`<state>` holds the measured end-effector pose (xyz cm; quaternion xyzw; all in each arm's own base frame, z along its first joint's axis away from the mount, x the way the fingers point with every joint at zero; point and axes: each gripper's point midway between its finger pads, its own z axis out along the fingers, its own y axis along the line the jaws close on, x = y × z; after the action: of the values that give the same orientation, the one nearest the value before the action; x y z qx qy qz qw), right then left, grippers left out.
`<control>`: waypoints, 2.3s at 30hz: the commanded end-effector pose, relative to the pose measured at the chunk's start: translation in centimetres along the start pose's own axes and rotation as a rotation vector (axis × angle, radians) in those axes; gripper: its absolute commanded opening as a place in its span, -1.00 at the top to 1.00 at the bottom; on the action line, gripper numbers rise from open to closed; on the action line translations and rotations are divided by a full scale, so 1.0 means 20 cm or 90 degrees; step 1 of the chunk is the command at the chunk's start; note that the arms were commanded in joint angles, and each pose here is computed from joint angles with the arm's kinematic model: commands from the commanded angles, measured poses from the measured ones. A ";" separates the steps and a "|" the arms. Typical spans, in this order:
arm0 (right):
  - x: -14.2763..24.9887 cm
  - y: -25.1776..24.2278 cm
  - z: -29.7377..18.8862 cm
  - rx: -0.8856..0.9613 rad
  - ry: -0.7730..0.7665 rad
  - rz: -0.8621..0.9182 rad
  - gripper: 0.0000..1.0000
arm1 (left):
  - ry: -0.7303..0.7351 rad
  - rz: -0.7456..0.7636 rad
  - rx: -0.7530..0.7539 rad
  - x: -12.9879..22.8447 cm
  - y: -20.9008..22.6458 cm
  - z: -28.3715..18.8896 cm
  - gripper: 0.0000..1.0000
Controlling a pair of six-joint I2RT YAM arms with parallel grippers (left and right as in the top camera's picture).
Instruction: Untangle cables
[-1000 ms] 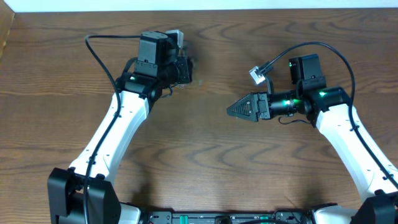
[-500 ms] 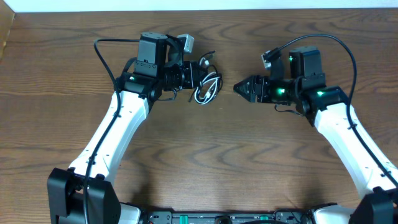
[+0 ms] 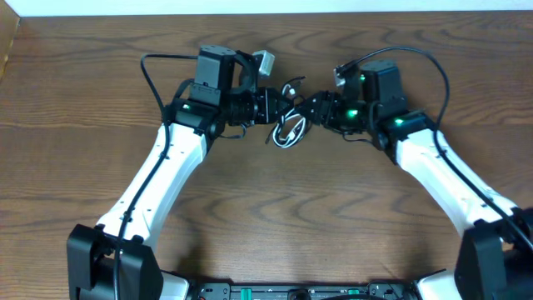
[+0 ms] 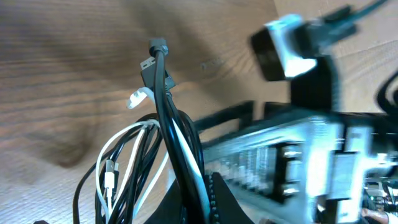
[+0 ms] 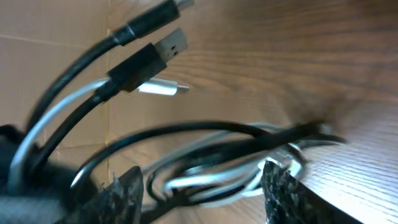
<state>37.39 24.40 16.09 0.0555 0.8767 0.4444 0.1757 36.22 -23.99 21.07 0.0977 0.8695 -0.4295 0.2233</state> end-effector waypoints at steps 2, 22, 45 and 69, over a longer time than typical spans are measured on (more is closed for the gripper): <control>0.04 -0.01 0.11 -0.001 0.022 0.053 -0.07 | -0.005 -0.007 -0.003 0.00 -0.04 0.02 0.85; -0.17 -0.40 -0.17 0.120 -0.040 0.003 0.98 | -0.047 -0.113 -0.235 -0.02 0.43 -0.18 0.85; -0.17 -0.49 -0.73 0.182 -0.101 0.034 -0.10 | 0.115 0.049 -0.243 0.23 0.45 -0.12 0.03; -0.11 -0.59 -0.72 0.230 -0.067 0.028 -0.38 | 0.325 0.137 -0.355 0.60 0.66 0.28 -0.04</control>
<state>34.81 6.10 15.12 0.1359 0.9282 0.2875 0.1932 31.08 -22.49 4.16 0.2274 0.9561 -0.1777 0.0504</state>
